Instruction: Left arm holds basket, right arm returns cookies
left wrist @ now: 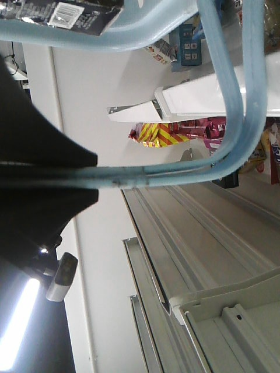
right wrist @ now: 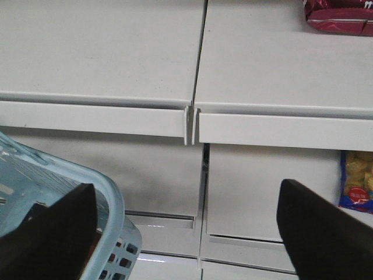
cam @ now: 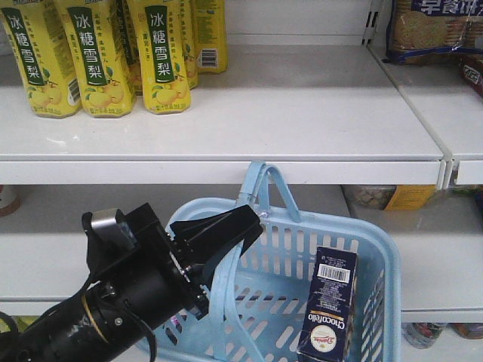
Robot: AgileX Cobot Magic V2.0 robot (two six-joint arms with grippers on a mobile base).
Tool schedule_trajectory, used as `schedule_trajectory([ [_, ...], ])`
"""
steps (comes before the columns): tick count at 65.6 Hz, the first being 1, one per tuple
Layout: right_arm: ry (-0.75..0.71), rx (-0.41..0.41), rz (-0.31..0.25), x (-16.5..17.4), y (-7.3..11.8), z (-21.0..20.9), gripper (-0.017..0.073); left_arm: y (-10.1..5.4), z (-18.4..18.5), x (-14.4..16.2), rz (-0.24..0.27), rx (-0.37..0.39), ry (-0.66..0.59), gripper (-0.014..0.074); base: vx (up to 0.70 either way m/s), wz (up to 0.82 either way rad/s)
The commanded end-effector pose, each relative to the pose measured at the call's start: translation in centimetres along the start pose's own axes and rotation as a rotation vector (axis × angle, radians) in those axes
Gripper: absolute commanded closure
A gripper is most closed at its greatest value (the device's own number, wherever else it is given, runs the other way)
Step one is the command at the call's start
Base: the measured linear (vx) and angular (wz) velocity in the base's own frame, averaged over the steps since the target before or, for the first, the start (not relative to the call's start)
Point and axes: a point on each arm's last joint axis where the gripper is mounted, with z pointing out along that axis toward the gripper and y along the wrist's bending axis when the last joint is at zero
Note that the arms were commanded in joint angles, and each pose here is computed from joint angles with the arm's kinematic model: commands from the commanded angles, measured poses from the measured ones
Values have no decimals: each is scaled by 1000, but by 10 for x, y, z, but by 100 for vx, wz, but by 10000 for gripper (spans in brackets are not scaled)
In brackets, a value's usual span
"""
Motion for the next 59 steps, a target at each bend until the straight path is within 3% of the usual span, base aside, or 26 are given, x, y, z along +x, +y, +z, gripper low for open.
schedule_trajectory([
  [1, -112, -28, 27, -14, 3, -7, -20, -27, 1, -19, -34, 188, -168, 596, 0, 0],
  [26, -234, -141, 104, -26, 12, -9, -20, -27, 1, -19, -34, 188, -168, 596, 0, 0],
  [42, -285, -291, 117, -35, 24, -5, -20, -27, 1, -19, -34, 188, -168, 596, 0, 0],
  [50, -290, -285, 100, -36, 23, -4, -20, -27, 1, -19, -34, 188, -168, 596, 0, 0],
  [59, -304, -205, 55, -36, 17, -4, -20, -27, 1, -19, -34, 188, -168, 596, 0, 0],
])
